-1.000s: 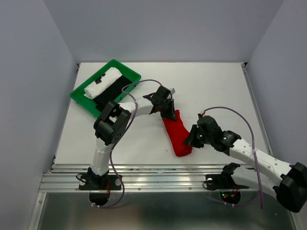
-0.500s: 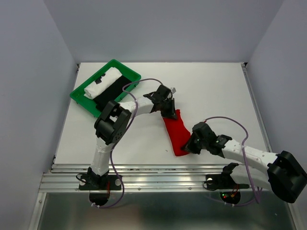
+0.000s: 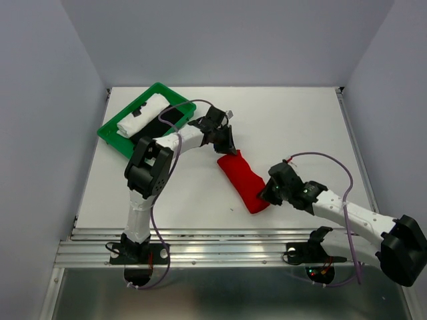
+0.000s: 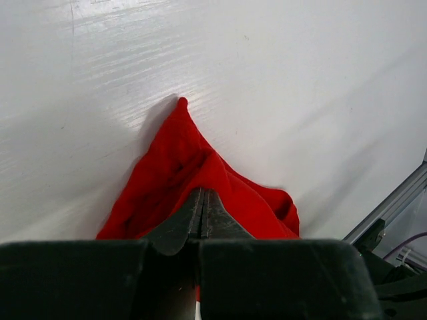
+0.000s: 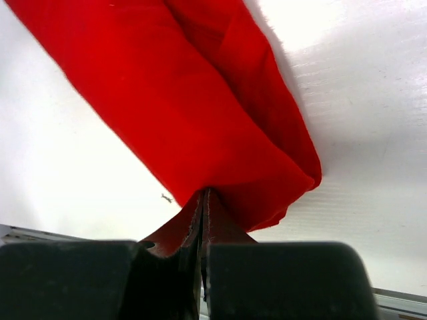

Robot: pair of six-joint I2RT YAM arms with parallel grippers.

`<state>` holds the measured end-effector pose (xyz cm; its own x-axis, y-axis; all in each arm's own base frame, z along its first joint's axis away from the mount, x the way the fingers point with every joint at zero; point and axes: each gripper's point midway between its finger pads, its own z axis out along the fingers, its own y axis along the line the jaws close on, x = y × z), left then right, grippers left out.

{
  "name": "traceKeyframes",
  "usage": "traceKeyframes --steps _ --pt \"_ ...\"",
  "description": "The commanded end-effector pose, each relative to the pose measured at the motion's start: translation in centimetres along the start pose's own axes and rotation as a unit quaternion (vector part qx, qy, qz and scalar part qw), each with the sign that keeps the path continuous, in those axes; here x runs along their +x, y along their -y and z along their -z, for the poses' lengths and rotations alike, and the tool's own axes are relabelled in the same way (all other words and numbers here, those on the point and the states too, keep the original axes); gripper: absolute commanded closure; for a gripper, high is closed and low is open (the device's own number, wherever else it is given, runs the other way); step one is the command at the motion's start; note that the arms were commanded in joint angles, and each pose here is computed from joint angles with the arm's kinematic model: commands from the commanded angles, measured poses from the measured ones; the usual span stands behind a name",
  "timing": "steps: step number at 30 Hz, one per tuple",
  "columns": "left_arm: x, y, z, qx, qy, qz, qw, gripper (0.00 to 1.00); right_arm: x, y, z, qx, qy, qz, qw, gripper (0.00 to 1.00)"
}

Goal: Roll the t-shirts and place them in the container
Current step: Roll the T-shirt to the center of the board.

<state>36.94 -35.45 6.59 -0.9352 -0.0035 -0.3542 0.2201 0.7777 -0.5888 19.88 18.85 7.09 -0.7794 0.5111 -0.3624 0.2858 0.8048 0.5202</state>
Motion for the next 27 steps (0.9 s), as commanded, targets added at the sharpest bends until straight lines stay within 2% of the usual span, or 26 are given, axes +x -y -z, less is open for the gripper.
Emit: traceKeyframes --steps 1,7,13,17,22,27 --pt "-0.7 0.8 -0.2 0.009 0.005 -0.016 1.0 0.99 -0.2 0.7 -0.6 0.03 0.001 0.011 0.999 0.99" --pt "0.6 -1.6 -2.5 -0.011 -0.016 -0.002 1.0 1.0 1.8 5.1 -2.7 0.099 -0.014 -0.01 0.995 0.99" --pt "2.3 -3.7 -2.4 -0.033 -0.032 0.007 0.999 1.0 2.6 8.0 -3.0 0.13 -0.006 -0.029 0.991 0.99" --pt "3.5 -4.4 0.3 -0.045 -0.019 0.006 0.999 1.0 2.2 7.9 -2.9 0.128 0.003 -0.021 0.992 0.99" --pt "7.7 -7.0 3.1 -0.083 -0.032 0.021 0.996 1.0 1.7 7.6 -3.2 0.141 0.005 0.0 0.99 0.97" --pt "10.2 -8.0 6.6 -0.105 -0.021 0.02 0.994 0.99 -0.7 5.5 -2.6 0.143 0.033 0.035 0.989 0.92"
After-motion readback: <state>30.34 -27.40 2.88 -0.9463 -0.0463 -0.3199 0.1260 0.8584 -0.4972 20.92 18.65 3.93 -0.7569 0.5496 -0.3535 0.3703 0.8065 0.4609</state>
